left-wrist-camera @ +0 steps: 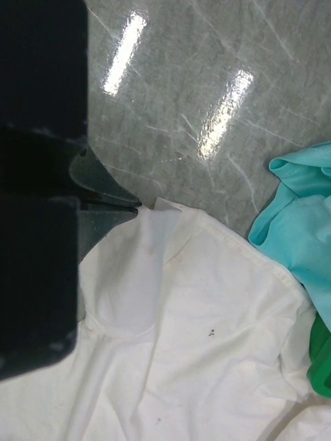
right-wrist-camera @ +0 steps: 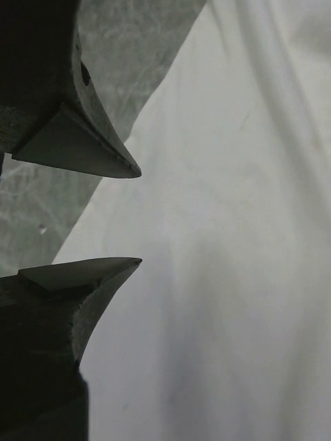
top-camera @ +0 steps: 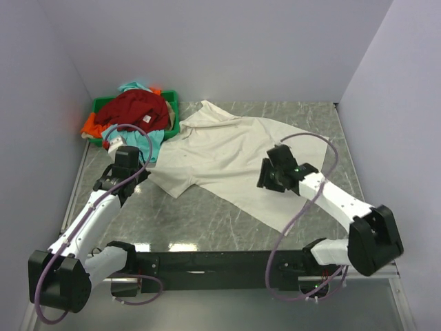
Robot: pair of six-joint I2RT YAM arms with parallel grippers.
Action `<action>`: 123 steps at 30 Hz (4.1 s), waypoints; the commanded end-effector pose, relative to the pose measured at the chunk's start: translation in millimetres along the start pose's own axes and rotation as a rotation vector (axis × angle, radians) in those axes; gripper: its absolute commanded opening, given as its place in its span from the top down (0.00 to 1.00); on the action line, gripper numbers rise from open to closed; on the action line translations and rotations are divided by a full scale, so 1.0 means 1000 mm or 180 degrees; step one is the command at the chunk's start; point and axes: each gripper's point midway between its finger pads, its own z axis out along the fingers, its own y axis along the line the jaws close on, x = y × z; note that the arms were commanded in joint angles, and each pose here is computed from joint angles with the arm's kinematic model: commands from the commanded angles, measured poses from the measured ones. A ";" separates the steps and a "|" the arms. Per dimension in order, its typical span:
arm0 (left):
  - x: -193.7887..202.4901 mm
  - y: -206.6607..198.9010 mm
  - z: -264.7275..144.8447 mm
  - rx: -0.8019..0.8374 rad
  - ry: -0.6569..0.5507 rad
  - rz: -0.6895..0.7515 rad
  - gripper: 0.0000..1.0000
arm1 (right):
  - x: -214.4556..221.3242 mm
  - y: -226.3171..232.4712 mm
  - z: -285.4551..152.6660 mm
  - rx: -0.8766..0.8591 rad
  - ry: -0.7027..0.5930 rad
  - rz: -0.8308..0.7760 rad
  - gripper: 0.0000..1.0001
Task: Fold and stack the t-shirts
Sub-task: Fold the tshirt
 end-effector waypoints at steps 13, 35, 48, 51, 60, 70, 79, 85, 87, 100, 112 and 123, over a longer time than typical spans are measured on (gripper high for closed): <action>-0.002 -0.028 -0.005 0.0521 0.0009 0.0051 0.99 | 0.098 -0.100 -0.051 0.1111 0.0379 0.0750 0.46; 0.002 -0.044 -0.016 0.0821 0.0073 0.0074 1.00 | 0.147 -0.115 -0.046 0.1257 0.0834 0.0894 0.66; 0.002 -0.042 -0.016 0.0761 0.0057 0.0093 1.00 | 0.151 -0.120 -0.038 0.1363 0.0761 0.0873 0.66; 0.002 -0.042 -0.017 0.0750 0.0052 0.0099 1.00 | 0.149 -0.119 -0.038 0.1356 0.0722 0.0867 0.79; 0.001 -0.043 -0.024 0.0740 0.0025 0.0090 1.00 | 0.140 -0.107 -0.060 0.1274 0.0767 0.0666 1.00; 0.006 -0.041 -0.037 0.0752 0.0089 0.0045 1.00 | 0.122 -0.100 -0.109 0.1240 0.0710 0.0435 1.00; 0.021 -0.036 -0.049 0.0831 0.0190 -0.0080 1.00 | 0.114 -0.108 -0.137 0.1264 0.0580 0.0343 1.00; 0.033 -0.037 -0.058 0.0892 0.0258 -0.0121 1.00 | 0.116 -0.116 -0.149 0.1279 0.0529 0.0308 1.00; 0.041 -0.040 -0.060 0.0943 0.0315 -0.0100 1.00 | 0.117 -0.119 -0.152 0.1280 0.0505 0.0303 1.00; 0.064 -0.052 -0.072 0.0981 0.0395 -0.0033 1.00 | 0.117 -0.119 -0.159 0.1161 0.0428 0.0299 1.00; 0.041 -0.095 -0.062 0.1136 0.0290 0.0154 1.00 | 0.085 -0.086 -0.124 0.0914 0.0225 0.0418 1.00; 0.017 -0.128 -0.028 0.1216 0.0298 0.0318 1.00 | 0.049 -0.104 -0.083 0.0887 0.0156 0.0903 1.00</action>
